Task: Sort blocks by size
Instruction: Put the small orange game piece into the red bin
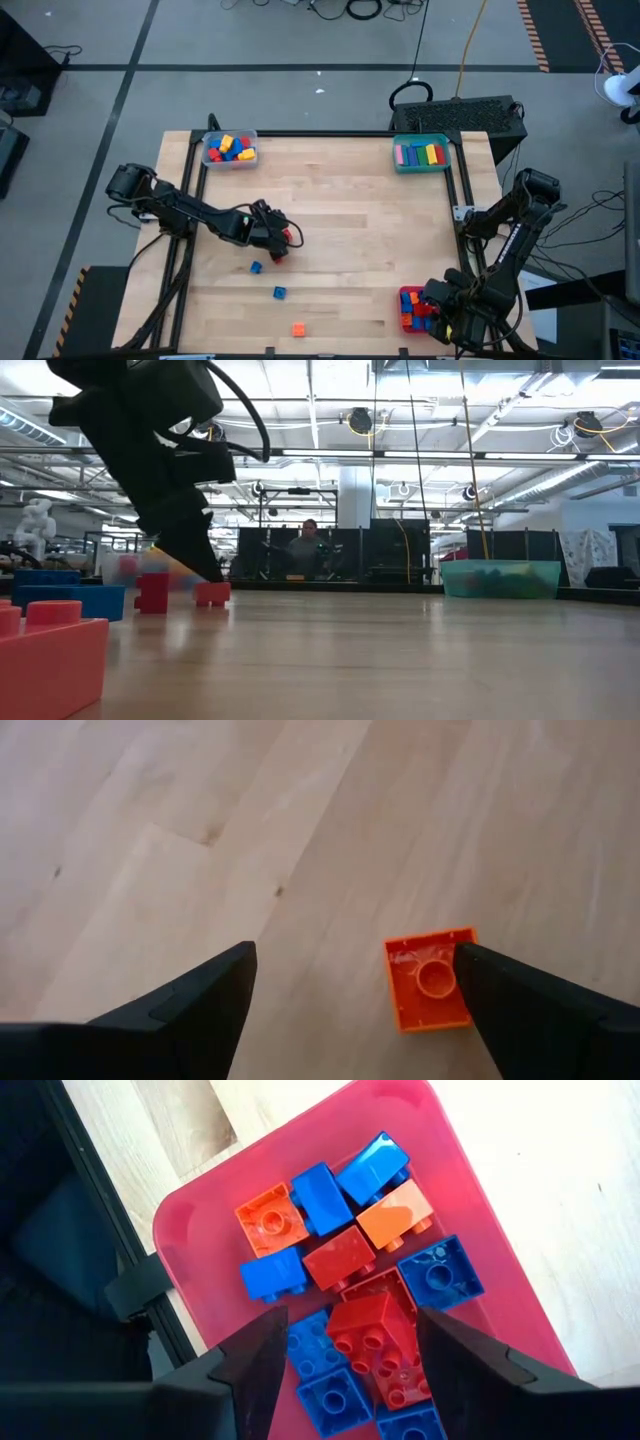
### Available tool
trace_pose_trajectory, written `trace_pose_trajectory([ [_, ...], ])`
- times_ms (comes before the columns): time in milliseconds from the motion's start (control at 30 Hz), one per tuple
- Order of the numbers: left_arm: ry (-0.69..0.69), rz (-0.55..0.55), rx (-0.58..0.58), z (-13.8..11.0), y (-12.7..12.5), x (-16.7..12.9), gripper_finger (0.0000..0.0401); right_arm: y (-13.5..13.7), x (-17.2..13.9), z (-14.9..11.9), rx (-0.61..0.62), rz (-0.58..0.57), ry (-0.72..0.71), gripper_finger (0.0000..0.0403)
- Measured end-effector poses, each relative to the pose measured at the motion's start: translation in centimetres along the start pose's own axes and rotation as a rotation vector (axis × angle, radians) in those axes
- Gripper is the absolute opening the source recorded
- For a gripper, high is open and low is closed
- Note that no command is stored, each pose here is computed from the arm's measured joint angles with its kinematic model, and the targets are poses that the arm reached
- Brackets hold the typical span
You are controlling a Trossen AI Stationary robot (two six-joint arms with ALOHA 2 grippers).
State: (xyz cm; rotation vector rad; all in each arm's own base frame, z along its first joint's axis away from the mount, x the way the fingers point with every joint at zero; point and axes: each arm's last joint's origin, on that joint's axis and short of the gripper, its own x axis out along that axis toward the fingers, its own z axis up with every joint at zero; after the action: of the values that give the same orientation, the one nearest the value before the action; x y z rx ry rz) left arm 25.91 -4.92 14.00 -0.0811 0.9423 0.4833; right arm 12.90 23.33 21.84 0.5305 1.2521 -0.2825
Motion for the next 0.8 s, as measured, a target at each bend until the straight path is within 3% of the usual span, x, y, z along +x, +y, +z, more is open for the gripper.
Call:
trace_pose_trajectory([
  [533,-0.028,-0.063,-0.049,-0.3,-1.2,-0.8,0.0338,0.0,0.0,0.0,0.003,-0.002,-0.006,0.0205],
  [800,0.007,-0.002,-0.04,-1.8,-0.9,0.4,0.0338,0.0,0.0,0.1,0.003,-0.002,-0.02,0.0205],
])
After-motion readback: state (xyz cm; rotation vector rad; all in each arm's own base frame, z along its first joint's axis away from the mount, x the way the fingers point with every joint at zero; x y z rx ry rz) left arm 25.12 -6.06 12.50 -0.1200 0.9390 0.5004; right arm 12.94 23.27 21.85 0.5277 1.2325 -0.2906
